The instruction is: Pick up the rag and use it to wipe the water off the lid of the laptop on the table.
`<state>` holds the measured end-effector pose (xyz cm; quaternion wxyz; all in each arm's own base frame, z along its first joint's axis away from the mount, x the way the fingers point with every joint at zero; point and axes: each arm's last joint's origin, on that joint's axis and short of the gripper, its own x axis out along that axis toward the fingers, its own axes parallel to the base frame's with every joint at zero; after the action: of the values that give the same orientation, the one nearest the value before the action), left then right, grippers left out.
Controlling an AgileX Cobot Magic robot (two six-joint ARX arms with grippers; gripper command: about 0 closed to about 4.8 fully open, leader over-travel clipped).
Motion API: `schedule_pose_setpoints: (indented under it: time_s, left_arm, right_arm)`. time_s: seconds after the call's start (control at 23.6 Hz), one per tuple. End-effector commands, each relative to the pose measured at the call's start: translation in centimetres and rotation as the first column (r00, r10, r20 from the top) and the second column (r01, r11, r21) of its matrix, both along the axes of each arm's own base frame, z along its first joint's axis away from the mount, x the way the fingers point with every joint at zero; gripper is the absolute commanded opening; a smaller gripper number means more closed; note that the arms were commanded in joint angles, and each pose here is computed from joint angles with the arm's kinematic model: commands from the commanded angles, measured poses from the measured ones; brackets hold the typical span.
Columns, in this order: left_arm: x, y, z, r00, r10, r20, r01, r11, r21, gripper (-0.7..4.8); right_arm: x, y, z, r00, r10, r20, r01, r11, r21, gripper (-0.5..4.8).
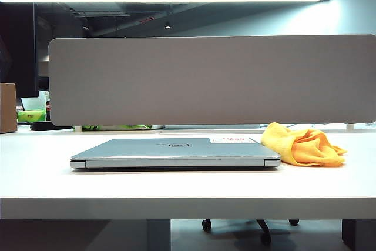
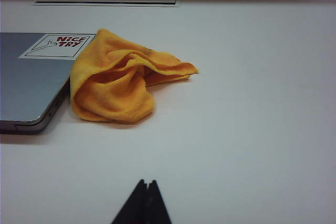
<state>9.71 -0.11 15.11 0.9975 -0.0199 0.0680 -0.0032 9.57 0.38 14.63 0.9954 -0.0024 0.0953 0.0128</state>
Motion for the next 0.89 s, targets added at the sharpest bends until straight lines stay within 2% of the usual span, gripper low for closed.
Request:
schedule_pose_setpoints:
  time_s: [0.04, 0.25, 0.3, 0.38, 0.42, 0.51, 0.55, 0.59, 0.64, 0.68, 0.72, 0.81, 0.89]
  left_arm:
    - [0.0, 0.0, 0.1, 1.000, -0.001, 0.001, 0.001, 1.000, 0.004, 0.21]
    - [0.0, 0.0, 0.1, 1.000, -0.001, -0.003, 0.001, 1.000, 0.003, 0.21]
    - [0.0, 0.0, 0.4, 1.000, 0.000, 0.012, 0.000, 0.999, -0.043, 0.21]
    - [-0.2, -0.2, 1.8, 0.996, -0.029, 0.082, 0.044, 0.979, -0.198, 0.21]
    - [-0.3, -0.3, 2.7, 0.991, -0.065, 0.120, 0.091, 0.971, -0.223, 0.21]
    - [-1.0, -0.6, 5.0, 0.965, -0.180, 0.189, 0.219, 0.953, -0.210, 0.22]
    - [-1.4, -0.8, 6.0, 0.953, -0.243, 0.183, 0.279, 0.937, -0.208, 0.21]
    - [-1.5, -0.9, 6.5, 0.945, -0.281, 0.165, 0.312, 0.926, -0.211, 0.21]
    - [-1.6, -1.1, 6.9, 0.931, -0.338, 0.136, 0.361, 0.907, -0.219, 0.21]
    - [-1.4, -1.2, 7.1, 0.921, -0.370, 0.124, 0.389, 0.894, -0.223, 0.21]
    - [-1.1, -1.3, 7.4, 0.904, -0.416, 0.101, 0.428, 0.879, -0.209, 0.21]
    - [-0.4, -1.4, 7.3, 0.887, -0.459, 0.054, 0.461, 0.870, -0.176, 0.21]
    - [0.2, -1.4, 6.9, 0.888, -0.461, 0.009, 0.454, 0.872, -0.182, 0.21]
  right_arm:
    - [0.0, 0.0, 0.0, 1.000, -0.003, 0.010, 0.003, 1.000, -0.002, 0.04]
    - [0.0, 0.0, 0.1, 1.000, -0.005, 0.011, 0.005, 1.000, 0.011, 0.04]
    - [0.0, 0.0, 0.5, 0.999, -0.019, 0.037, 0.015, 0.997, 0.080, 0.03]
    - [-0.3, 0.0, 2.4, 0.994, -0.048, 0.094, 0.024, 0.968, 0.249, -0.02]
    - [-0.6, 0.0, 3.7, 0.992, -0.045, 0.119, 0.009, 0.957, 0.289, -0.02]
    - [-1.8, 0.3, 7.1, 0.984, 0.073, 0.164, -0.110, 0.967, 0.230, -0.02]
    - [-2.6, 0.4, 8.9, 0.979, 0.158, 0.126, -0.175, 0.975, 0.134, -0.01]
    - [-3.0, 0.5, 9.9, 0.979, 0.191, 0.070, -0.197, 0.976, 0.098, -0.01]
    - [-3.3, 0.5, 11.6, 0.975, 0.217, -0.044, -0.212, 0.972, 0.100, 0.04]
    - [-3.1, 0.5, 12.6, 0.969, 0.218, -0.115, -0.205, 0.972, 0.111, 0.39]
    - [-2.3, 0.5, 14.2, 0.957, 0.213, -0.198, -0.194, 0.975, 0.111, 1.79]
    - [0.8, 0.6, 16.3, 0.950, 0.194, -0.245, -0.186, 0.981, 0.056, 3.73]
    - [3.9, 0.8, 17.1, 0.952, 0.201, -0.231, -0.199, 0.980, 0.032, 3.78]
